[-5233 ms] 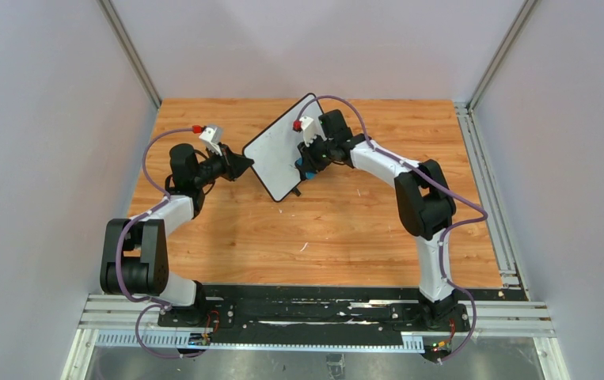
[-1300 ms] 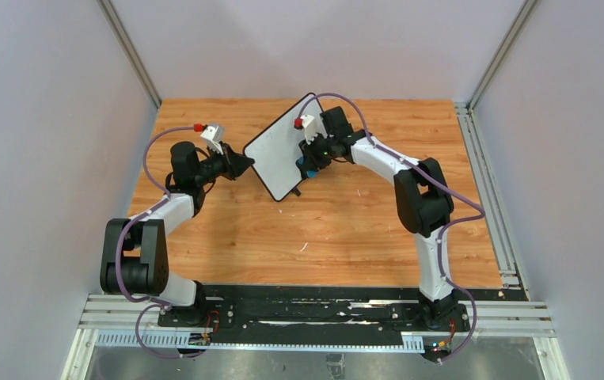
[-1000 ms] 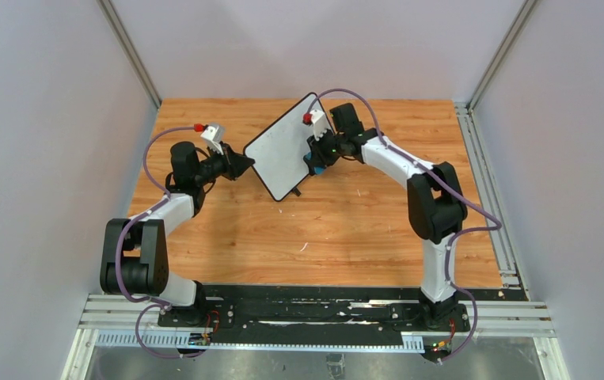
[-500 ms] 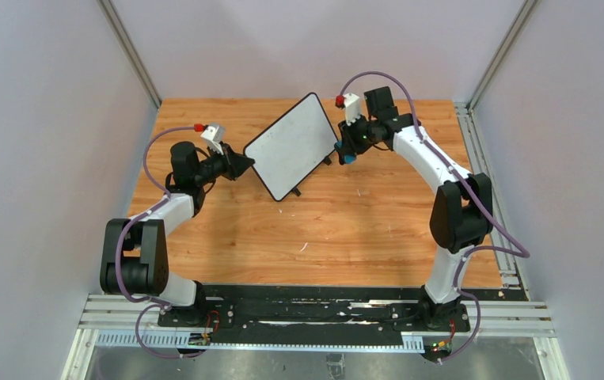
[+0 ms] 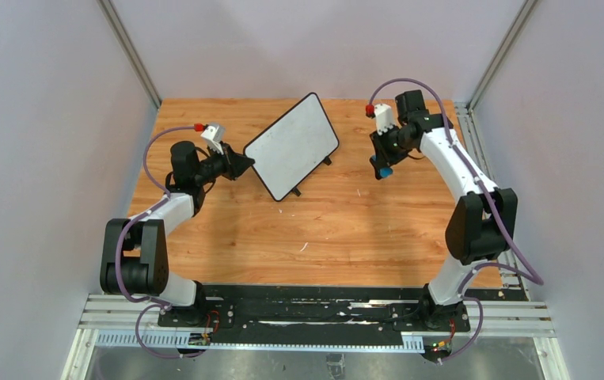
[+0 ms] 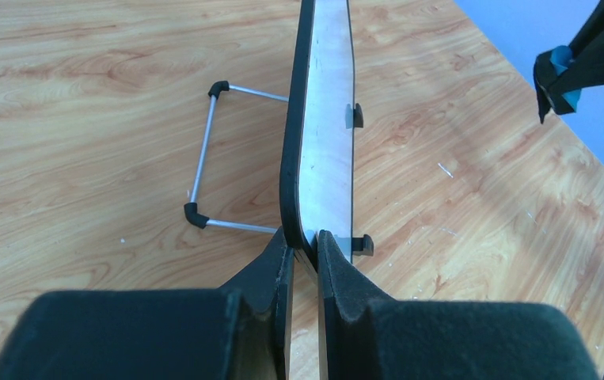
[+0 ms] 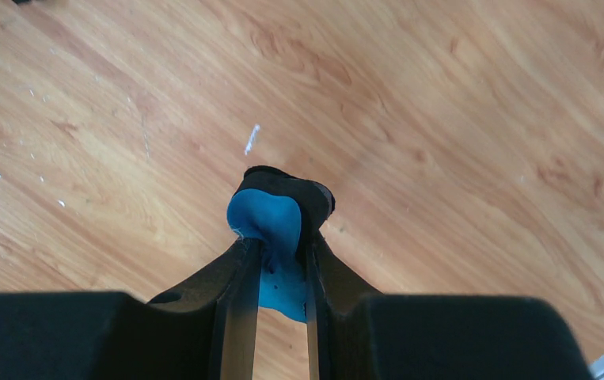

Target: Erase the whiteboard

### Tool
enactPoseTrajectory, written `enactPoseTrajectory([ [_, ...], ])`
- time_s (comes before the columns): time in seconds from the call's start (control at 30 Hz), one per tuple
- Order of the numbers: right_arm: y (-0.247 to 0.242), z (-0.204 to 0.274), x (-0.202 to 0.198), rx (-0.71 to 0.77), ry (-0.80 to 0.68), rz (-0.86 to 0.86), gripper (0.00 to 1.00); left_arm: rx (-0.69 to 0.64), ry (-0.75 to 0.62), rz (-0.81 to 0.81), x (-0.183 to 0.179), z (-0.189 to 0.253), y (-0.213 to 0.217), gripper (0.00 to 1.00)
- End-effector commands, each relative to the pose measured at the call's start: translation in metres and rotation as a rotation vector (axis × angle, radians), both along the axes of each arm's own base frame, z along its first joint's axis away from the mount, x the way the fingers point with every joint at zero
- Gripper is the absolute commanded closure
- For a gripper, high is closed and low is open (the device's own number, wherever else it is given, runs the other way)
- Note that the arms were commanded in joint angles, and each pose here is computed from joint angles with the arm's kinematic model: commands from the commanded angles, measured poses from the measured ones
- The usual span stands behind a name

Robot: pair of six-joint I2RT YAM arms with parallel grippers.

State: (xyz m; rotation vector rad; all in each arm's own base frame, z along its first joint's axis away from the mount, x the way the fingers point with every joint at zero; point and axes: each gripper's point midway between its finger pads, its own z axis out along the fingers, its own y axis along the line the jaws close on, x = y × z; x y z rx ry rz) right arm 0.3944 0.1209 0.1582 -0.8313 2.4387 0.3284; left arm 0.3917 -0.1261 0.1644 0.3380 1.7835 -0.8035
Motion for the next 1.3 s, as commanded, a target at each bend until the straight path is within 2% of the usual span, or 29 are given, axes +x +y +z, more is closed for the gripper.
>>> enactPoseTrajectory([
  [0.0,-0.027,-0.019,-0.030,-0.045,0.082,-0.033,0.99,0.088,0.043,-0.016,-0.005,-0.029,0.003,1.00],
  [0.37,-0.038,-0.072,-0.067,-0.058,0.220,-0.043,0.99,0.089,0.048,-0.017,-0.005,-0.030,0.003,1.00],
  [0.87,-0.031,-0.112,-0.058,-0.047,0.346,-0.030,0.97,0.095,0.055,-0.014,-0.004,-0.031,0.003,1.00],
  [1.27,-0.027,-0.106,-0.060,-0.023,0.350,-0.024,0.75,0.098,0.058,-0.013,-0.003,-0.032,0.004,1.00],
])
